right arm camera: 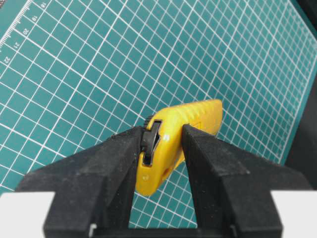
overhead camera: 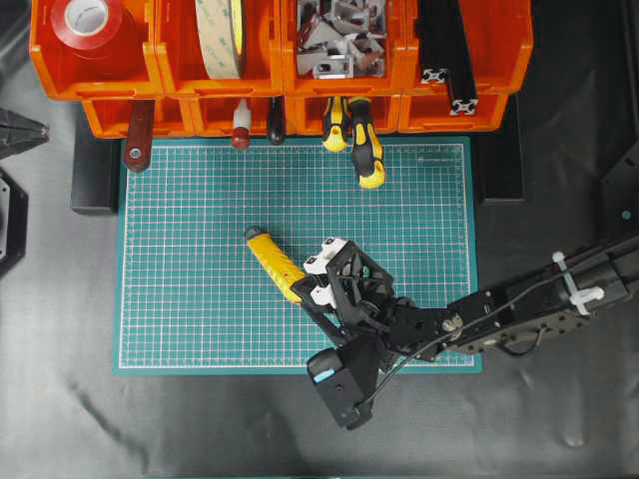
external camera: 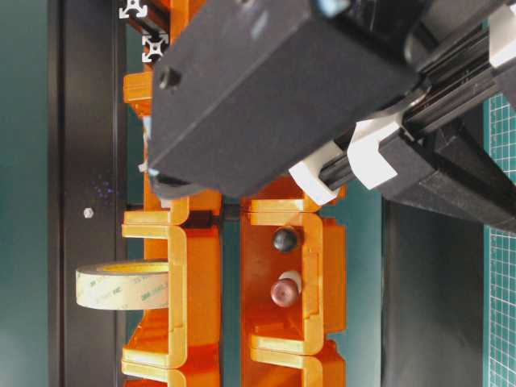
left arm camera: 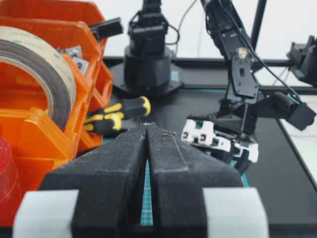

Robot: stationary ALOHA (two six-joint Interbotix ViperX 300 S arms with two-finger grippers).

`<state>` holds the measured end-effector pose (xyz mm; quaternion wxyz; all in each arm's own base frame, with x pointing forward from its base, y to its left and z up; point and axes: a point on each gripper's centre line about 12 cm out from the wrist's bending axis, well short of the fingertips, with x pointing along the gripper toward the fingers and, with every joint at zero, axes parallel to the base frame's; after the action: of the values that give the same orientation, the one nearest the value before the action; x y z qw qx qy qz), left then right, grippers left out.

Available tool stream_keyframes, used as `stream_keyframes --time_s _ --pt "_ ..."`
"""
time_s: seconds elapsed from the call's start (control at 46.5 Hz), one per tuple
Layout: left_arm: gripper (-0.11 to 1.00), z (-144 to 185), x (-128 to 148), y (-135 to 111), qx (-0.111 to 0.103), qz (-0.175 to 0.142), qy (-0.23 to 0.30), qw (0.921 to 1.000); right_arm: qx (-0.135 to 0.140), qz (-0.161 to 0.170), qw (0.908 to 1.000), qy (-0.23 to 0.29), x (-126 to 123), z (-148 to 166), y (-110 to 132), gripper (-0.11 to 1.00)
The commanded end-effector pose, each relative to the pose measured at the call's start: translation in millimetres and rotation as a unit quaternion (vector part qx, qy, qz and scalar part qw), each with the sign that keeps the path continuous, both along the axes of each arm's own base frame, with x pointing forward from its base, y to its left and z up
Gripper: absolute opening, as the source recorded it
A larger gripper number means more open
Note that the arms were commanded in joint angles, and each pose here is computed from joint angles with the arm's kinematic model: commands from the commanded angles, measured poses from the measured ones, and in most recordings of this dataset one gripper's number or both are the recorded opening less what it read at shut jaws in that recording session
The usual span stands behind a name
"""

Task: Pick cutter from container rack with right arm.
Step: 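Carry the cutter over the mat and lower it with the right gripper, then open the right gripper, release the cutter, and lift away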

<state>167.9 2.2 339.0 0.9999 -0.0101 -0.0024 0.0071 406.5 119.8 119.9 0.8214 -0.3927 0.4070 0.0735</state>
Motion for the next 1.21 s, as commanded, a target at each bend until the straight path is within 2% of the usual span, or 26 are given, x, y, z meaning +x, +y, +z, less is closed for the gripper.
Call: stream_keyframes --time_s 0.0,0.151,0.258,0.452,0.581,0.753,0.861,0.926,1.098,1.184 --pt "0.0 8 1 0 -0.001 -0.001 -0.008 1.0 0.012 0.003 0.9998 -0.014 1 11 4 0.31" --pt "0.0 8 1 0 -0.001 -0.001 -0.008 1.0 0.017 -0.002 0.9998 -0.012 1 10 4 0.64" --pt "0.0 8 1 0 -0.001 -0.001 -0.008 1.0 0.023 -0.007 0.9997 -0.008 -1 9 5 0.75" --pt "0.0 8 0 0 -0.001 -0.001 -0.008 1.0 0.049 -0.029 0.9984 -0.004 -4 11 9 0.76" --pt "0.0 8 -1 0 -0.002 -0.001 -0.007 1.0 0.053 -0.041 0.9977 -0.01 -7 17 8 0.76" --pt "0.0 7 -3 0 -0.013 0.0 -0.001 0.9999 0.071 -0.084 0.9933 -0.035 -13 39 0 0.76" --pt "0.0 4 -4 -1 -0.029 -0.003 0.01 0.9995 0.111 -0.115 0.9851 -0.063 -23 60 -5 0.76" --pt "0.0 3 -4 -3 -0.035 -0.008 0.016 0.9992 0.146 -0.133 0.9767 -0.085 -31 76 -7 0.76" --pt "0.0 1 -4 -5 -0.032 -0.014 0.023 0.9991 0.235 -0.15 0.9516 -0.13 -55 110 -12 0.76" --pt "0.0 1 -4 -5 -0.032 -0.013 0.024 0.9991 0.265 -0.15 0.9419 -0.142 -66 120 -14 0.76"
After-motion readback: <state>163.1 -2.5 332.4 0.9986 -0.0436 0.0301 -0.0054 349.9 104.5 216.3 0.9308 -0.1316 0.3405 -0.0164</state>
